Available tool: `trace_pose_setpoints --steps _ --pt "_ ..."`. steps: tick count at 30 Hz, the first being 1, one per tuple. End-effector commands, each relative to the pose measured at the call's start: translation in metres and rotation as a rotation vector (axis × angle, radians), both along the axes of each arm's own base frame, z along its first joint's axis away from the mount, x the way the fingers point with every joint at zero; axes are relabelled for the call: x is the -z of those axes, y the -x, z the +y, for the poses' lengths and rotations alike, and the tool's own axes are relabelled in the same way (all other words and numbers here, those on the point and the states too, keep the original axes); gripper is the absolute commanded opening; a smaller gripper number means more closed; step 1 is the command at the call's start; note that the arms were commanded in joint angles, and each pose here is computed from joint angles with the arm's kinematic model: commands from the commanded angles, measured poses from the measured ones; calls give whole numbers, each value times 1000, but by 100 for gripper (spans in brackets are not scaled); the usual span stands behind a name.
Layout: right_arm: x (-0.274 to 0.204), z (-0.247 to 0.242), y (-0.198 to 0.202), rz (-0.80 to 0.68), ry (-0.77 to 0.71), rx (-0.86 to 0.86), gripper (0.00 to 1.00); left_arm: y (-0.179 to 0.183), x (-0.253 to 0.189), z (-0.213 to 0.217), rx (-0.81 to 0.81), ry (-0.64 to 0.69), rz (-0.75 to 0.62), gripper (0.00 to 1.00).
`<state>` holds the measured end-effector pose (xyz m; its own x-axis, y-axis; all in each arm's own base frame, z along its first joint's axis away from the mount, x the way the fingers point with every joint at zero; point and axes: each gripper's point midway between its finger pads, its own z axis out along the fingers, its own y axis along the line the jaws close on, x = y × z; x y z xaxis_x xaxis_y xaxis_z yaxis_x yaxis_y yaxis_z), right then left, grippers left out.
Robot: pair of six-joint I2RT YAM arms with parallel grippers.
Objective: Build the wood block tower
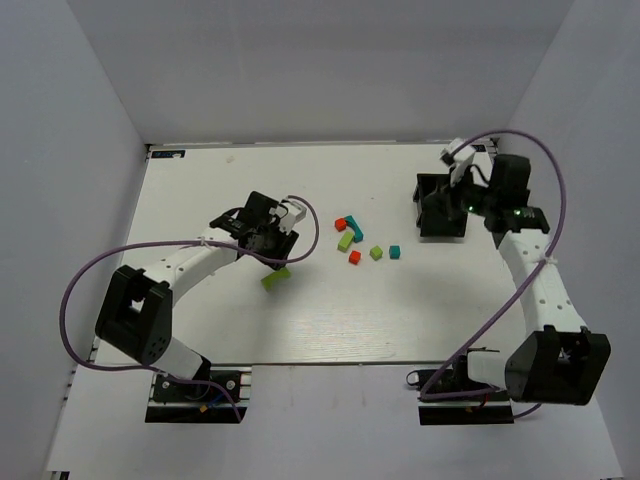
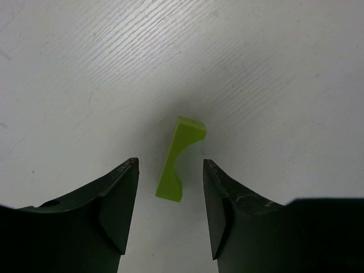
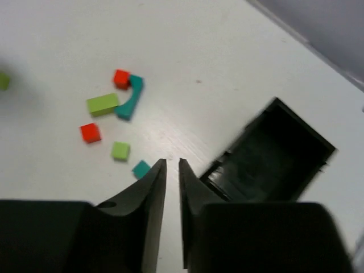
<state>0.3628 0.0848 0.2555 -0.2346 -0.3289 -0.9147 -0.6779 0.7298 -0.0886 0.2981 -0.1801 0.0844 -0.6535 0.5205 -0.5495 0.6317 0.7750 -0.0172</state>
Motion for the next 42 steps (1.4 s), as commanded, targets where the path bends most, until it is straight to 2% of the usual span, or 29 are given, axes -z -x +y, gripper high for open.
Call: trace_pose_setpoints --steps 1,6,10,14,17,20,27,31,32,37,42 --pt "17 46 36 -34 4 -239 26 -4 0 8 -16 -59 -6 59" --pt "28 62 53 -10 12 -296 30 2 14 9 -6 -87 43 59" --pt "37 68 54 19 12 -310 30 3 29 12 -10 -119 78 58" --pt "39 78 60 20 3 -340 32 7 44 12 -3 -160 130 50" --pt "37 82 64 16 0 -352 32 8 47 12 -3 -164 138 49" --pt "37 83 67 10 -1 -360 32 8 47 12 -3 -164 138 44" --pt "45 83 70 21 17 -362 32 7 54 11 -10 -171 158 20" --pt "50 83 75 16 23 -364 33 -3 46 -3 -40 -100 134 2" --pt "50 83 76 10 25 -365 33 -10 34 -9 -49 -63 103 0" --pt "53 83 80 13 28 -366 33 -37 3 -43 -173 145 5 0" --pt "57 80 82 24 31 -349 33 -69 -9 -56 -370 189 -28 0"
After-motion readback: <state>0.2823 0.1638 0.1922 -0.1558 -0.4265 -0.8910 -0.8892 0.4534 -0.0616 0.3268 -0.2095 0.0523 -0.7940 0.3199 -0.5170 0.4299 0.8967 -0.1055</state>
